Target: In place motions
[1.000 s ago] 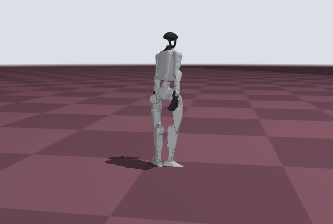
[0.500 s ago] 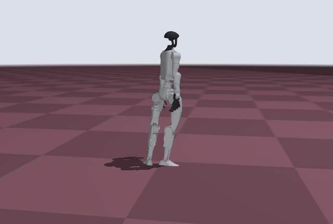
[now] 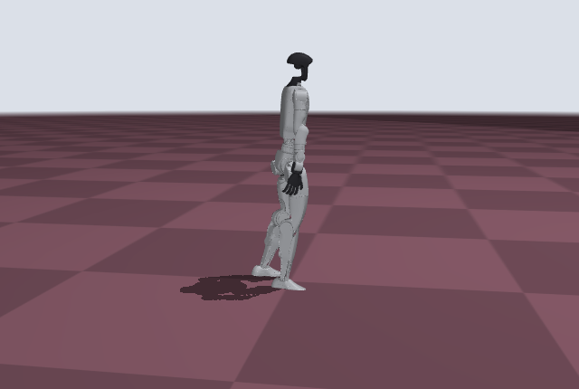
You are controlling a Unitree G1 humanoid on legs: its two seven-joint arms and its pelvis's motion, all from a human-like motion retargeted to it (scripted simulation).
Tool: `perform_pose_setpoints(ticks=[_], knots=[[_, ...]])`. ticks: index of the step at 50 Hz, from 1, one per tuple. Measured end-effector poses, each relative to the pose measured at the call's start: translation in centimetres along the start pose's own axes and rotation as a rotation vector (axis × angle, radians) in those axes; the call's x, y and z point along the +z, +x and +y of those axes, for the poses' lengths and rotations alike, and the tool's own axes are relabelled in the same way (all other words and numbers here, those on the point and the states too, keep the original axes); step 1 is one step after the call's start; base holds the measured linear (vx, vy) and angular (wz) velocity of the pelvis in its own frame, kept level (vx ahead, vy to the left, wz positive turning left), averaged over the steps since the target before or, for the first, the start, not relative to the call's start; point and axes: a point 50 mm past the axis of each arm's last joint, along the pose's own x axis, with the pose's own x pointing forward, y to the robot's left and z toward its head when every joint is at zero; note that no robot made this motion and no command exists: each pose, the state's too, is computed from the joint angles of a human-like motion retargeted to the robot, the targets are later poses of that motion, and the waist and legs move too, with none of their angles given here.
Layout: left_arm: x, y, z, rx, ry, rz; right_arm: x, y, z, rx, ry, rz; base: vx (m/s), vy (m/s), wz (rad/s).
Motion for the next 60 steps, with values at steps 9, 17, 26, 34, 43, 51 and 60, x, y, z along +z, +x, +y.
perform_pose_setpoints(ticks=[9, 17, 26, 34, 43, 51, 60], knots=[[-2.7, -0.3, 0.8, 0.007, 0.036, 0.128, -0.5, 0.3, 1.4, 0.044, -0.026, 0.036, 0.11, -0.04, -0.19], [-3.3, -0.3, 0.6, 0.003, 0.000, 0.150, -1.9, 0.5, 2.3, 0.090, -0.032, 0.078, 0.16, -0.06, -0.23], [-2.9, -0.2, 0.3, -0.014, 0.012, 0.137, -1.7, 0.4, 2.0, 0.074, -0.071, 0.105, 0.11, -0.07, 0.08], [-3.7, -0.3, 0.2, -0.022, -0.006, 0.161, -0.5, 0.4, 2.3, 0.080, -0.079, 0.057, 0.09, -0.09, -0.17], [-4.0, -0.4, 0.5, -0.019, -0.003, 0.174, 0.1, 0.4, 2.4, 0.087, -0.098, 0.033, 0.04, -0.09, 0.14], [-4.3, -0.4, 0.7, -0.009, -0.054, 0.161, -0.1, 0.4, 2.0, 0.072, -0.097, 0.040, 0.04, -0.08, -0.25], [-4.6, -0.5, 1.1, 0.009, -0.060, 0.166, -0.2, 0.4, 1.9, 0.069, -0.083, 0.036, 0.07, -0.08, -0.20]])
